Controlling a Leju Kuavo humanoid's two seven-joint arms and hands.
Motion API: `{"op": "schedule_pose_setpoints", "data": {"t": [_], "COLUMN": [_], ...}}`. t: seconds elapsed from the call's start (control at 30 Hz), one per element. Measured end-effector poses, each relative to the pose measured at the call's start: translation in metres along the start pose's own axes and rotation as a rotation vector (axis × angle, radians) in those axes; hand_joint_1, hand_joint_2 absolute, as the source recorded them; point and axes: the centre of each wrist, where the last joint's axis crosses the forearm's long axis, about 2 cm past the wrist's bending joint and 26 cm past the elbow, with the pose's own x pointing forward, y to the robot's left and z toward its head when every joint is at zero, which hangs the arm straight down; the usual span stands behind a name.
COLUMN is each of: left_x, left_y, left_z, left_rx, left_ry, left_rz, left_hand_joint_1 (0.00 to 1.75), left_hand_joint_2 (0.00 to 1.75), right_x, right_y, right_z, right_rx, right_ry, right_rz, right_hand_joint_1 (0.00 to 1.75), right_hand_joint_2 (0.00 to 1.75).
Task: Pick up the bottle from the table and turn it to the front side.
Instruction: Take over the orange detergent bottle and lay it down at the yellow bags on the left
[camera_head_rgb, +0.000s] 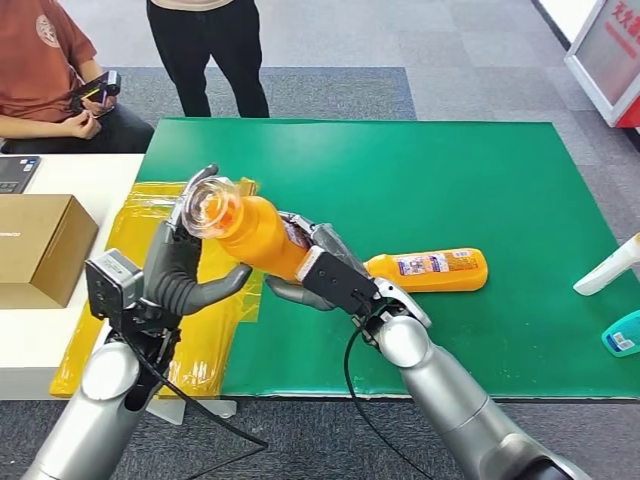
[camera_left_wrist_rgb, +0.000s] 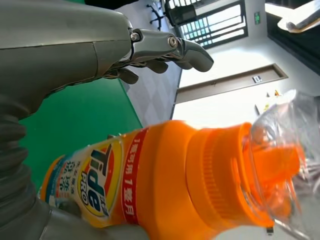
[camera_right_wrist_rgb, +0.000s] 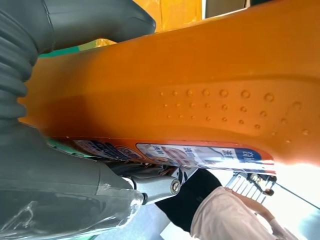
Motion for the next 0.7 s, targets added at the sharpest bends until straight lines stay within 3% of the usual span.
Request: {"op": "schedule_pose_setpoints", "data": {"t": [0.63, 0.67, 0.7], "left_x": [0.003, 0.004, 0.004], "left_y": [-0.028, -0.029, -0.029], "left_z": [-0.012, -0.012, -0.013], "left_rx": [-0.123, -0.123, -0.124], "left_ry": [0.012, 0.012, 0.012], "left_rz": [0.116, 0.115, 0.115], "left_hand_joint_1": [0.00, 0.03, 0.46], "left_hand_joint_2": [1.75, 1.75, 1.75], "right_x": [0.004, 0.005, 0.005], "right_y": [0.000, 0.000, 0.000], "right_z": [-0.006, -0.006, -0.006], "right_rx": [0.011, 0.012, 0.012], "right_ry": [-0.028, -0.029, -0.030], "right_rz": [0.011, 0.011, 0.012], "right_hand_joint_1": [1.75, 1.75, 1.75], "right_hand_joint_2": [1.75, 1.75, 1.75]}}
